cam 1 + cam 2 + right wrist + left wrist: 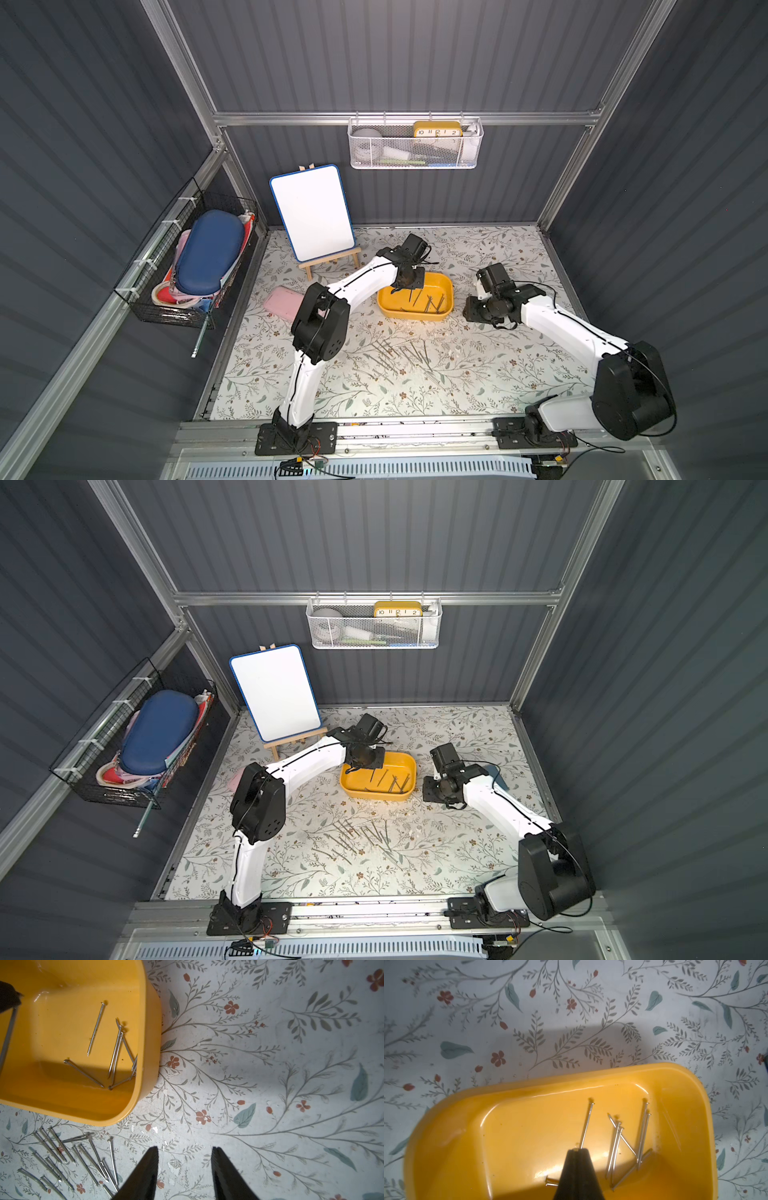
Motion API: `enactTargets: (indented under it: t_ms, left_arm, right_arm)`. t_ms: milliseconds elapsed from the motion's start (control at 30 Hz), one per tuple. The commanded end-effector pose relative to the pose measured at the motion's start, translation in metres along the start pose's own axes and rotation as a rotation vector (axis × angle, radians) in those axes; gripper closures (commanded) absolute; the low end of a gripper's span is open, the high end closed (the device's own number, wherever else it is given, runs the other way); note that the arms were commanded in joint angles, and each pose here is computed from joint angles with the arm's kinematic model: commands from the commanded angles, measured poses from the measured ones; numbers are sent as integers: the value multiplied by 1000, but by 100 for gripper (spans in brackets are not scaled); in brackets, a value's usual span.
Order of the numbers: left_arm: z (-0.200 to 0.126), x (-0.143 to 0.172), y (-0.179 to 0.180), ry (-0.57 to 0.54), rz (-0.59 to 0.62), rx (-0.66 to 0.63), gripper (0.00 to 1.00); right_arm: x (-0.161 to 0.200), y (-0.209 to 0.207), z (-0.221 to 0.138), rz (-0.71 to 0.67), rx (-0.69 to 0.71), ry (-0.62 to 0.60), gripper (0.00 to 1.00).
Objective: Put the nails on the desktop into the storage box
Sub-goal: Place the nail in the storage box, then pick up the nail from the center of the board.
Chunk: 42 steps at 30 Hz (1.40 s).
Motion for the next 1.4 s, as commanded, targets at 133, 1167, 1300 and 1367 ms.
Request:
enactTargets:
  t_ms: [133, 1167, 1300, 1367]
  left_arm:
    - [9, 11, 3, 9, -93, 36, 100]
    - [-117, 50, 43, -146, -78, 115, 38]
    - [-116, 57, 49, -140, -84, 99, 38]
    - [-116, 58, 51, -136, -84, 92, 38]
  right_arm:
    - [2, 1, 5, -8, -21, 13, 54]
    - [92, 141, 23, -582, -58, 241, 60]
    - [90, 145, 33, -595, -48, 257, 62]
    - [92, 143, 39, -603, -22, 281, 62]
Point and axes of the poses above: each gripper's point midway between its finger pads, its own z axis out along the fingers, its own y axis along the line the jaws close on, x = y × z, the point moved 6 cm from there along -z, back along the fingers, and after that the axes turned 12 degrees about -z, right-handed, at the moved point
